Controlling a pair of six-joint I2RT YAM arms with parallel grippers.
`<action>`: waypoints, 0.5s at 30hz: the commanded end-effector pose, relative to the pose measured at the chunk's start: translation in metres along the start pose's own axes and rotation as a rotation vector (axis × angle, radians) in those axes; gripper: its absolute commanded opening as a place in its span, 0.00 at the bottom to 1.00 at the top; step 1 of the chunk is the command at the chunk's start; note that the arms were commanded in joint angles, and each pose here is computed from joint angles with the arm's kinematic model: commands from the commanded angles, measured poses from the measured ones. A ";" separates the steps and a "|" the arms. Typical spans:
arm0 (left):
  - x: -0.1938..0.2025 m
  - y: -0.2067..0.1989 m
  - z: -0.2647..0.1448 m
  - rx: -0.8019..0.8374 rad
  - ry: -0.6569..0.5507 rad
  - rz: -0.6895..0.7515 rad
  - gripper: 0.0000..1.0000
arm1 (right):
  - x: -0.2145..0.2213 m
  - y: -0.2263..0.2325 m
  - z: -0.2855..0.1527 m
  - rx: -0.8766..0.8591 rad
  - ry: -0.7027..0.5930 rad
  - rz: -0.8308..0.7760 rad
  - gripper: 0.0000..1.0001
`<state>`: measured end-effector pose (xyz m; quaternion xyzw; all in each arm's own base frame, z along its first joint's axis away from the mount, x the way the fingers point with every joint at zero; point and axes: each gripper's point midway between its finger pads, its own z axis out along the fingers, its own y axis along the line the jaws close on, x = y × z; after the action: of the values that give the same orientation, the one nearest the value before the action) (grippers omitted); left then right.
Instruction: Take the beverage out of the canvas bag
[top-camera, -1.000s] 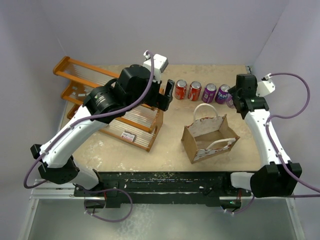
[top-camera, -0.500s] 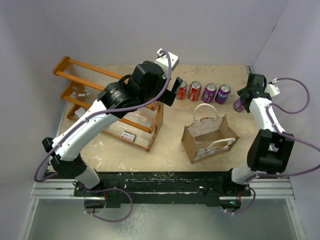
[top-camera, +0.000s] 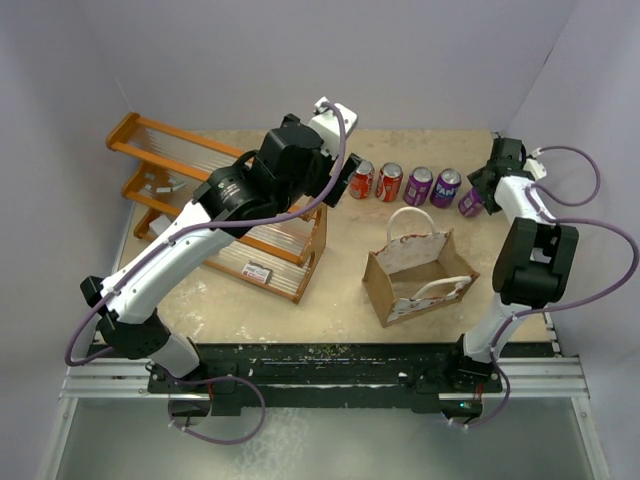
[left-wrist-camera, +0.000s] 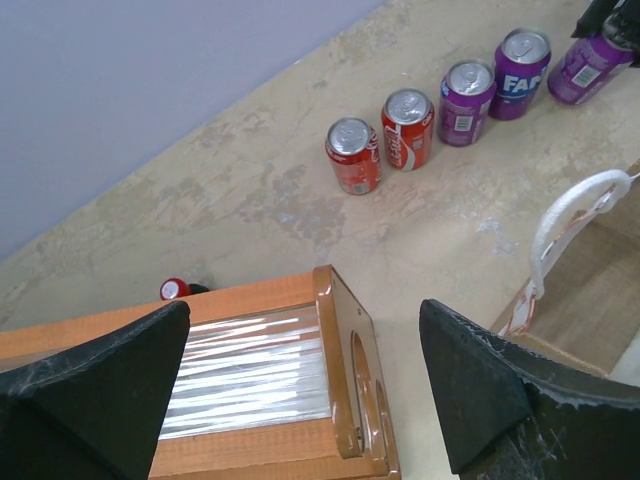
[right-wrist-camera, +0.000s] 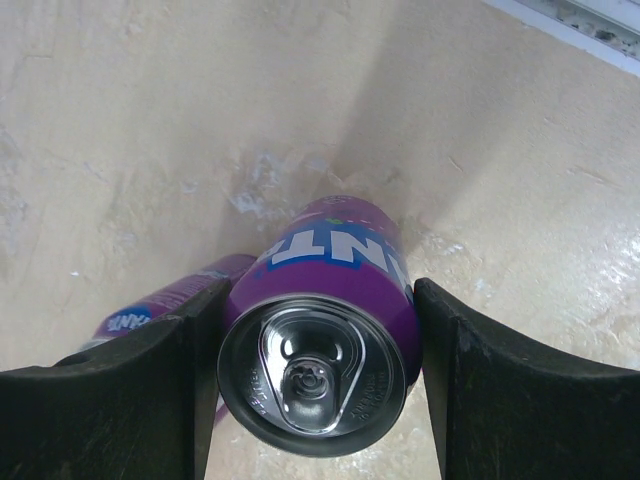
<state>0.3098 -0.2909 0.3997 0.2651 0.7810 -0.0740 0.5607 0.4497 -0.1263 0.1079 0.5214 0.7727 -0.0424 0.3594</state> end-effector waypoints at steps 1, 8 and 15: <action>-0.021 0.025 -0.016 -0.076 -0.088 0.020 0.99 | -0.048 0.044 -0.017 -0.134 -0.111 0.032 0.00; -0.021 0.023 -0.008 -0.085 -0.087 0.036 0.99 | -0.045 0.055 -0.004 -0.147 -0.080 -0.008 0.00; -0.022 0.022 -0.004 -0.087 -0.092 0.049 0.99 | -0.039 0.060 0.008 -0.131 -0.033 -0.061 0.00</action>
<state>0.3177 -0.2806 0.4095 0.2683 0.7650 -0.0376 0.5843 0.4893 -0.1272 0.0990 0.4886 0.7973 -0.0284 0.3531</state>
